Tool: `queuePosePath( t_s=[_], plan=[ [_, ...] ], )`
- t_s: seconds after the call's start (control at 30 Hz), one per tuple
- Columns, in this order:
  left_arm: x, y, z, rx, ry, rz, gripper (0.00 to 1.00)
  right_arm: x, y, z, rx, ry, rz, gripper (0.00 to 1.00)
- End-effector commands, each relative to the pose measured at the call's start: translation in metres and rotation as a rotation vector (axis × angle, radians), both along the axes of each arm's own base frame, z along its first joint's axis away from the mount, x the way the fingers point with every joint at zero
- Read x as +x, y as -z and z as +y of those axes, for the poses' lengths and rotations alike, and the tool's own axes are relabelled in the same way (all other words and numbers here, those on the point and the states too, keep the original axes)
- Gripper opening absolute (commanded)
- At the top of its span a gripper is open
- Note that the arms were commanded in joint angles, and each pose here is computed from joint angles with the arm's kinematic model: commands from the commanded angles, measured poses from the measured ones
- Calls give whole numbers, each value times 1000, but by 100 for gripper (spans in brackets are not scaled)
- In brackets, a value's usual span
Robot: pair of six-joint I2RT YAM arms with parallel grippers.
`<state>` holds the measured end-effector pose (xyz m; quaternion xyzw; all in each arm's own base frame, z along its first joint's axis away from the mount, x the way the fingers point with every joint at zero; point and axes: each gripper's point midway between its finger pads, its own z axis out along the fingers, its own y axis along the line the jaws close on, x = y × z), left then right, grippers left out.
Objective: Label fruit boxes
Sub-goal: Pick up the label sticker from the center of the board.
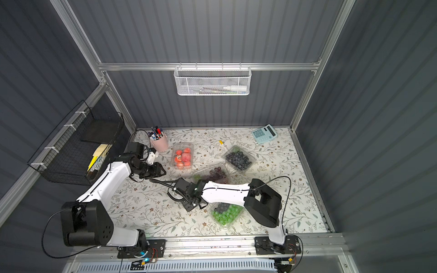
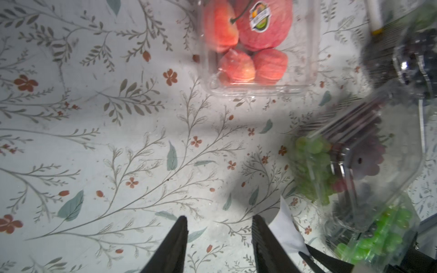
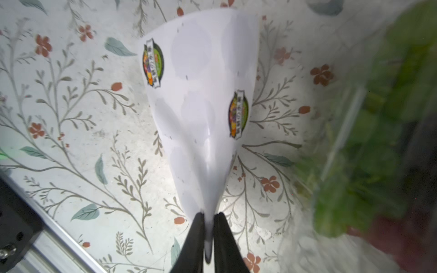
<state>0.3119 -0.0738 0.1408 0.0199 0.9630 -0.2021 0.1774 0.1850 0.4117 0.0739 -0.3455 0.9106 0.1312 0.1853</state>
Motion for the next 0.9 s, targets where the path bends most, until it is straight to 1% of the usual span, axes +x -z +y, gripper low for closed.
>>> queuePosePath(
  t_s=[0.0,0.1,0.23,0.33,0.4,0.47,0.53,0.6,0.67,0.8,0.87],
  plan=[
    [1,-27,-21,-157,30,-94,48,8,-20,6,99,6,-49,13],
    [0,-47,-37,-264,76,-180,50,14,-35,1,160,31,-71,13],
    [-5,-73,-54,-378,152,-299,51,24,-57,-10,258,89,-91,13],
    [-13,-99,-68,-478,239,-423,53,34,-76,-20,351,131,-111,13],
    [-18,-109,-72,-509,274,-507,53,39,-87,-27,413,150,-122,13],
    [-23,-116,-75,-533,306,-568,53,43,-98,-34,463,163,-137,13],
    [-29,-120,-80,-564,349,-602,54,46,-108,-38,502,163,-160,13],
    [-34,-120,-87,-584,393,-612,54,47,-119,-40,538,147,-182,13],
    [-38,-120,-94,-589,431,-622,54,46,-126,-40,560,127,-200,13],
    [-53,-120,-120,-595,557,-640,55,44,-139,-39,600,98,-224,13],
    [-56,-118,-129,-587,585,-645,55,44,-143,-39,617,95,-229,13]
  ],
)
